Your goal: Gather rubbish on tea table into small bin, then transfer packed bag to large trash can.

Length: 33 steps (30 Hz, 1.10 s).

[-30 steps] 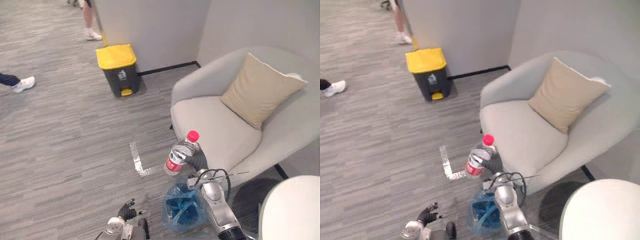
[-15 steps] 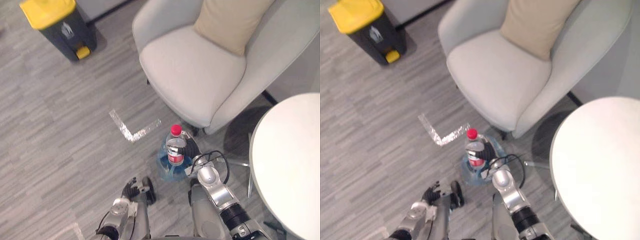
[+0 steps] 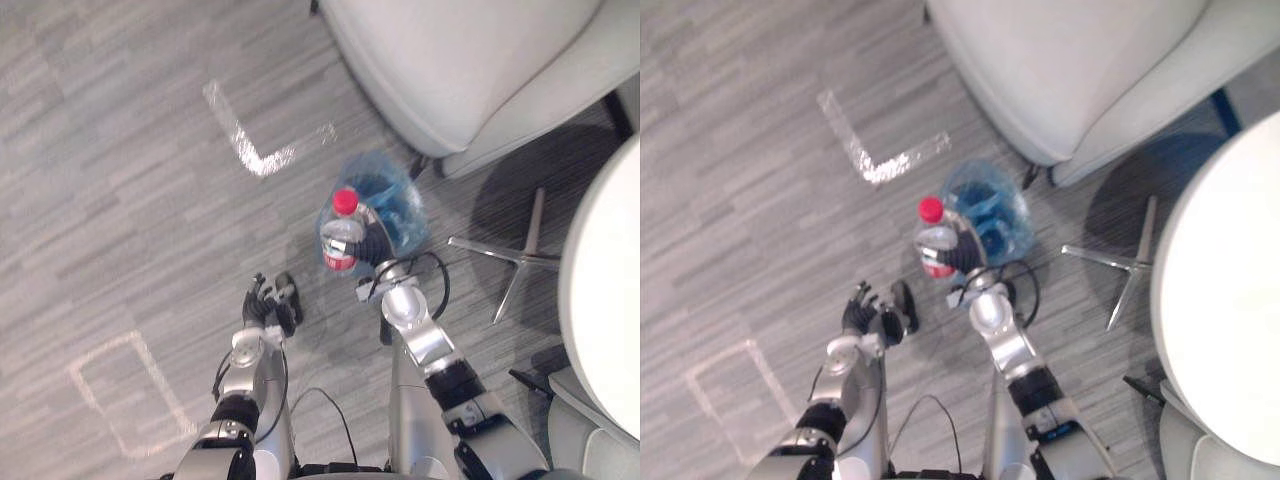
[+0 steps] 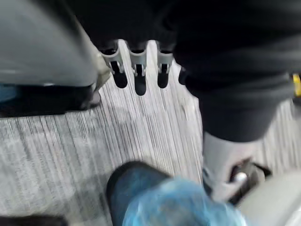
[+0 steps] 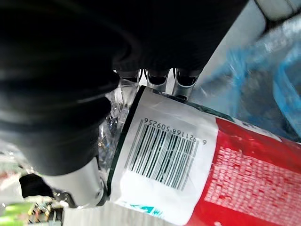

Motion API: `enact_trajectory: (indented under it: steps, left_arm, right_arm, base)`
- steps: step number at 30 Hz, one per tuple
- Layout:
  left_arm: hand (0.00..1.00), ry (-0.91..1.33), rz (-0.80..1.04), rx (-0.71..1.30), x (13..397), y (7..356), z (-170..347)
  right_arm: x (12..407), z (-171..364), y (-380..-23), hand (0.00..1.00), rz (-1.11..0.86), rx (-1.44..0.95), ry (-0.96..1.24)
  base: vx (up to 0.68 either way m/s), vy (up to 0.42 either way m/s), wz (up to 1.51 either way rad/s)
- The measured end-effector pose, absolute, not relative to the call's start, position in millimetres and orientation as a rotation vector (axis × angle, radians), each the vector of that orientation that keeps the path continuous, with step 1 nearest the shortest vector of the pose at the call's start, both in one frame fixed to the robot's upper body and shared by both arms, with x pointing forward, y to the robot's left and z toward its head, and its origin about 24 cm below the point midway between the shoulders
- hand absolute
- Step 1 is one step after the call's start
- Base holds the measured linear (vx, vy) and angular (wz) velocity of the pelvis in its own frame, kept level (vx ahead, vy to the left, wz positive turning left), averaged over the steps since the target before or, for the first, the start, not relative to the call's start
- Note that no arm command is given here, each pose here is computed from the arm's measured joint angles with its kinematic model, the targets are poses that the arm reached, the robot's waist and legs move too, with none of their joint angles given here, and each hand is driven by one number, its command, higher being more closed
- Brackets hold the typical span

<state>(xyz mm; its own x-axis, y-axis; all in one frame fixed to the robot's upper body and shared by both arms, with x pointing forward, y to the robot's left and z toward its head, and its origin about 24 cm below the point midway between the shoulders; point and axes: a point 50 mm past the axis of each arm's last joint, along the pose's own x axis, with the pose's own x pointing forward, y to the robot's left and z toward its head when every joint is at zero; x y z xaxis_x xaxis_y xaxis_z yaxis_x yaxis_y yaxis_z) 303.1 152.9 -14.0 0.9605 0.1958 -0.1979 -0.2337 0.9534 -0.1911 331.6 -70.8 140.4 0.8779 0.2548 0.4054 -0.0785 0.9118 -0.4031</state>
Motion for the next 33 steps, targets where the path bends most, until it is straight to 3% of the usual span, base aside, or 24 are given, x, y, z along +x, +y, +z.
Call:
enact_trajectory:
  steps: [15, 16, 25, 33]
  left_arm:
    - [0.0, -0.008, 0.174, -0.21, 330.1, 145.8, 33.8]
    - [0.0, -0.013, 0.172, -0.209, 330.4, 145.7, 34.9]
    - [0.0, -0.005, 0.156, -0.197, 330.5, 143.1, 34.2]
    - [0.0, 0.085, 0.123, -0.19, 325.4, 136.7, 16.0]
  right_arm:
    - [368.1, 173.2, -106.5, 1.0, -0.024, -0.408, -0.454]
    - [368.6, 174.1, -109.9, 0.0, -0.046, -0.4, -0.453]
    - [370.7, 181.1, -128.2, 0.0, -0.17, -0.359, -0.463]
    - [358.7, 157.7, -113.9, 0.0, -0.063, -0.413, -0.432]
  base:
    - [0.03, -0.009, 0.06]
    - [0.02, -0.005, 0.03]
    - [0.0, 0.0, 0.0]
    - [0.0, -0.004, -0.04]
